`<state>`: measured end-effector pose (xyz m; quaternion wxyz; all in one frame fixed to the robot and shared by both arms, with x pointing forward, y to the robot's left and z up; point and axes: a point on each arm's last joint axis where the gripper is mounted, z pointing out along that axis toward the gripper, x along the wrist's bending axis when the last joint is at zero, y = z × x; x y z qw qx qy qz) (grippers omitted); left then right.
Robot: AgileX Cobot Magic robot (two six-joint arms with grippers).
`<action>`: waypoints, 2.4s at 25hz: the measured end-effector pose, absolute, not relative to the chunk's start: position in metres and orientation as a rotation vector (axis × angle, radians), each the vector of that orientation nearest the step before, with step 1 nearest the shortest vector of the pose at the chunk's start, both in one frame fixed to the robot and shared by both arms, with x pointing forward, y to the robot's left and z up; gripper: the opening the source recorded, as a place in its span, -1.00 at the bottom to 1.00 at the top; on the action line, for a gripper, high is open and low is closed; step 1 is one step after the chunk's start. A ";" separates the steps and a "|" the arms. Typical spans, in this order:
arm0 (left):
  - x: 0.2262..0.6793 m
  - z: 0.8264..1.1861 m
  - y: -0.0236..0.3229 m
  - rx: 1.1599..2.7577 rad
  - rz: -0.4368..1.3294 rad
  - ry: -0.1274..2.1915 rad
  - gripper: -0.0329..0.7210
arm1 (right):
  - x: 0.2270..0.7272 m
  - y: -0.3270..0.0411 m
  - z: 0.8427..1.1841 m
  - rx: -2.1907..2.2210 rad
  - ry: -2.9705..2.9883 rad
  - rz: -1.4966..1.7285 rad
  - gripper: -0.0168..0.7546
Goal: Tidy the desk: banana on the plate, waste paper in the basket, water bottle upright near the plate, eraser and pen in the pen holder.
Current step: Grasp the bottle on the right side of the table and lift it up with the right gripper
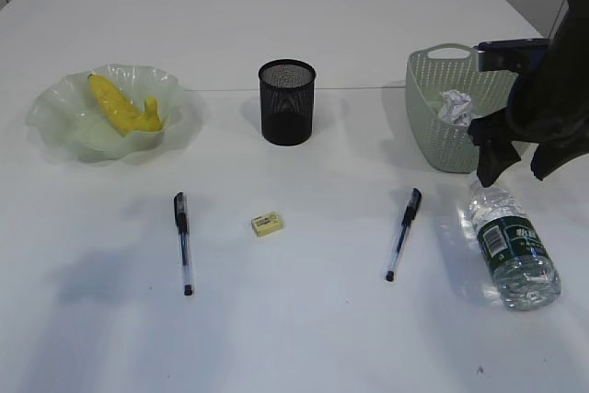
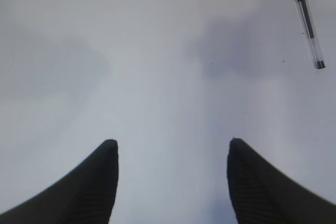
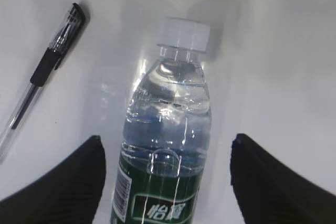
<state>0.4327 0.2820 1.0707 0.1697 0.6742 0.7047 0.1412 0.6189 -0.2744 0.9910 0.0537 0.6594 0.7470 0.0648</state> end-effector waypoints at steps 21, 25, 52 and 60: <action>0.435 1.072 0.282 1.895 0.426 1.980 0.26 | 0.648 -0.272 0.936 2.040 2.299 0.146 0.52; 0.436 1.072 0.282 1.894 0.428 1.979 0.26 | 0.649 -0.272 0.927 2.050 2.310 0.125 0.52; 0.438 1.072 0.281 1.884 0.429 1.972 0.26 | 0.647 -0.273 0.921 2.069 2.326 0.062 0.56; 0.438 1.072 0.281 1.881 0.425 1.972 0.26 | 0.647 -0.273 0.921 2.074 2.329 0.055 0.34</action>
